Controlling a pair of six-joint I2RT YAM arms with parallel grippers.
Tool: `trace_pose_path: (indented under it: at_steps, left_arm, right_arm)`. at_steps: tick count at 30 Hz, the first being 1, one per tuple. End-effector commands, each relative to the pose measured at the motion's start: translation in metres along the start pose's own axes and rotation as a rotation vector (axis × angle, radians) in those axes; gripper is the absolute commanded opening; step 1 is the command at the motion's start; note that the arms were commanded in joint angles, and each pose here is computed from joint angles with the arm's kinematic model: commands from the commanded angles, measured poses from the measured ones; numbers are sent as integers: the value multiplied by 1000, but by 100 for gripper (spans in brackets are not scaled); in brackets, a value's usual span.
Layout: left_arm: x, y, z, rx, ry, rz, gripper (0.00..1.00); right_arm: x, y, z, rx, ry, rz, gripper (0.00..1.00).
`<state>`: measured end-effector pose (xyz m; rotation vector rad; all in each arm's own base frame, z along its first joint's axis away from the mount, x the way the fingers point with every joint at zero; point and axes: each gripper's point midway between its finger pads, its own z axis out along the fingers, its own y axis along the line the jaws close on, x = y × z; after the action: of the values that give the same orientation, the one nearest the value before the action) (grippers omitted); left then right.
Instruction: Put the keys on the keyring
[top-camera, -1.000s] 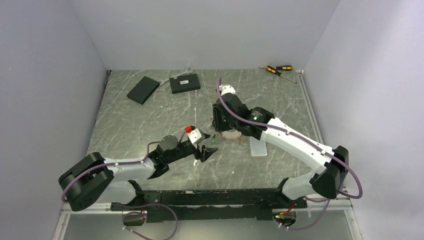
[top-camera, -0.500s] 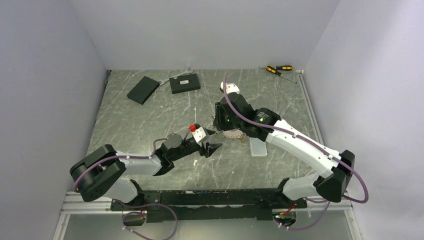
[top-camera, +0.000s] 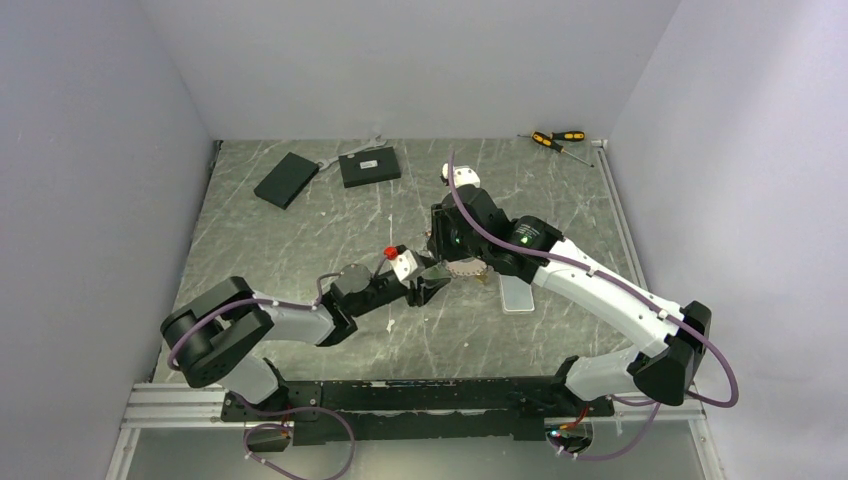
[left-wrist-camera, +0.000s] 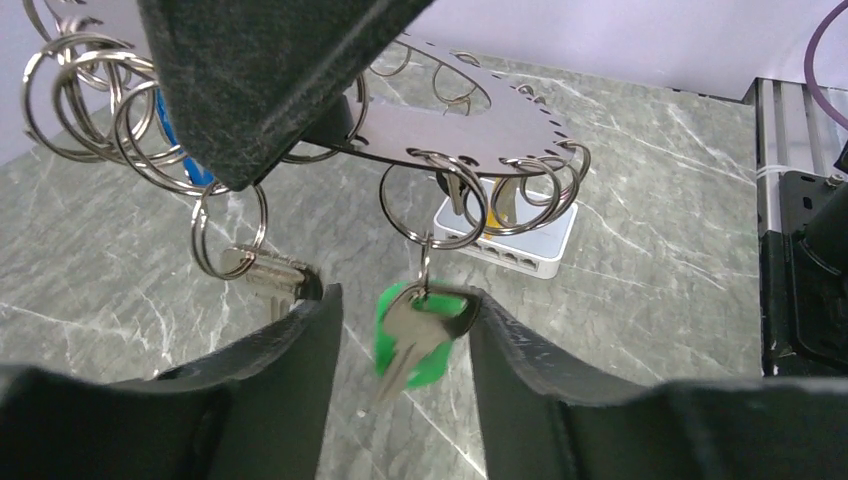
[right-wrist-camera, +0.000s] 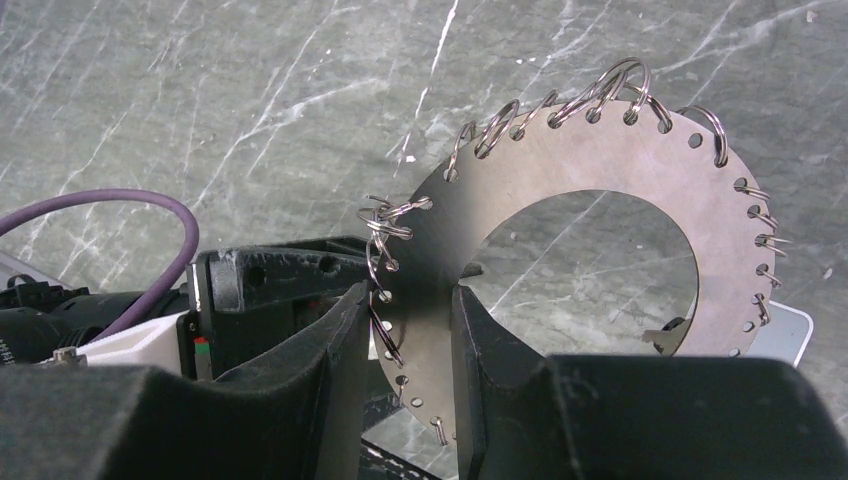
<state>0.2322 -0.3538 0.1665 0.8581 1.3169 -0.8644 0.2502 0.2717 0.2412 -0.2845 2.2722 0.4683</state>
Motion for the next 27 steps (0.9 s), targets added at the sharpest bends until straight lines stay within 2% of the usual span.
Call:
trace_pose_path:
  at_steps: [1,4,5,11,19,23,24,27]
  left_arm:
    - [-34,-1,12,19,-118,37,44]
    - [-33,-3,14,29,-108,36,7]
    - [-32,-2,13,28,-101,38,0]
    - [-38,1,6,2,-65,36,0]
    - [-35,-10,-19,44,162,-7,0]
    - [-46,-10,-36,32,253,-14,0]
    - [-48,-10,-39,31,276,-13,0]
    - [-53,-12,-48,41,331,-5,0]
  right_arm:
    - [-28,7,-15,-38,-101,27,0]
    - [-29,6,-15,-34,-104,28,0]
    - [-29,6,-15,-33,-104,27,0]
    - [-26,3,-14,-27,-102,24,0]
    - [-22,-2,-11,-8,-104,19,0]
    - [-19,-3,-5,-1,-94,14,0]
    - [-18,-3,-4,-2,-92,13,3]
    - [-18,-2,-2,-6,-83,6,22]
